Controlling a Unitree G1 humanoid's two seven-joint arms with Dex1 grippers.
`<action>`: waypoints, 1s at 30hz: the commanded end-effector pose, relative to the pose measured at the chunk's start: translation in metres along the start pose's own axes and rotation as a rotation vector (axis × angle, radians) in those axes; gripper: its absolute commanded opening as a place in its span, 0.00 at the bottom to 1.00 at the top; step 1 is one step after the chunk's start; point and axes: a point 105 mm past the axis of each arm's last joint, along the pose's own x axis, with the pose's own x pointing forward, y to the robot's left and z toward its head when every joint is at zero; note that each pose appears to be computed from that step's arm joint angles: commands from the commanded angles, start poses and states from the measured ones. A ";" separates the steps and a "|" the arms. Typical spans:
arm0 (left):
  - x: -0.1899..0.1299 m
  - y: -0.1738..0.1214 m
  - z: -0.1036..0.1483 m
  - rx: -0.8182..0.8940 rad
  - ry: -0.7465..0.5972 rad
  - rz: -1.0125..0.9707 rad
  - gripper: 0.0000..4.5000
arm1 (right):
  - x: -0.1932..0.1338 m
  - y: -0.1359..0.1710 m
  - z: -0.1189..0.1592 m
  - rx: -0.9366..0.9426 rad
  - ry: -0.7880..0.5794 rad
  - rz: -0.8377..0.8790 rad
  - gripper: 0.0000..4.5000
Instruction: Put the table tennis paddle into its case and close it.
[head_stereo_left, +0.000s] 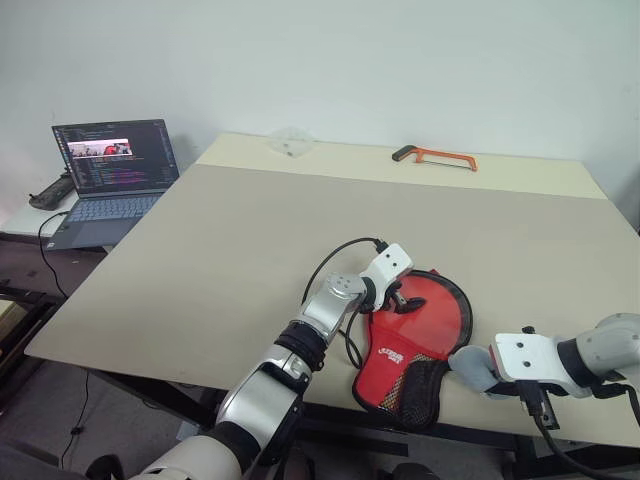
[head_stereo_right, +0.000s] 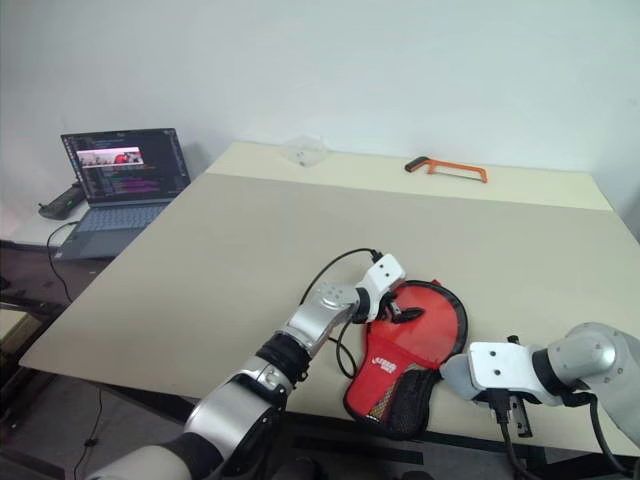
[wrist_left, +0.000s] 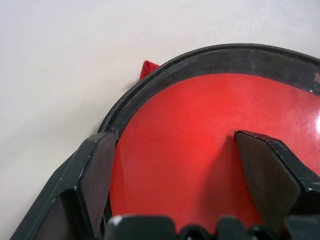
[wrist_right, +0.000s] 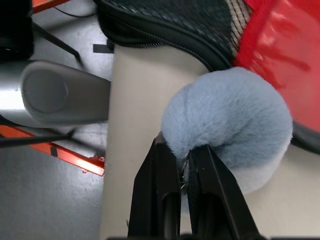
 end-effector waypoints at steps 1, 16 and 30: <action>-0.006 -0.004 -0.071 -0.044 0.241 0.014 0.91 | 0.017 0.049 0.026 -0.047 -0.120 0.277 0.00; -0.006 -0.006 -0.074 -0.037 0.255 0.012 0.91 | 0.026 0.093 0.036 -0.061 -0.164 0.436 0.00; -0.005 -0.007 -0.070 -0.036 0.229 0.002 0.91 | 0.019 0.030 0.008 0.040 -0.056 0.156 0.06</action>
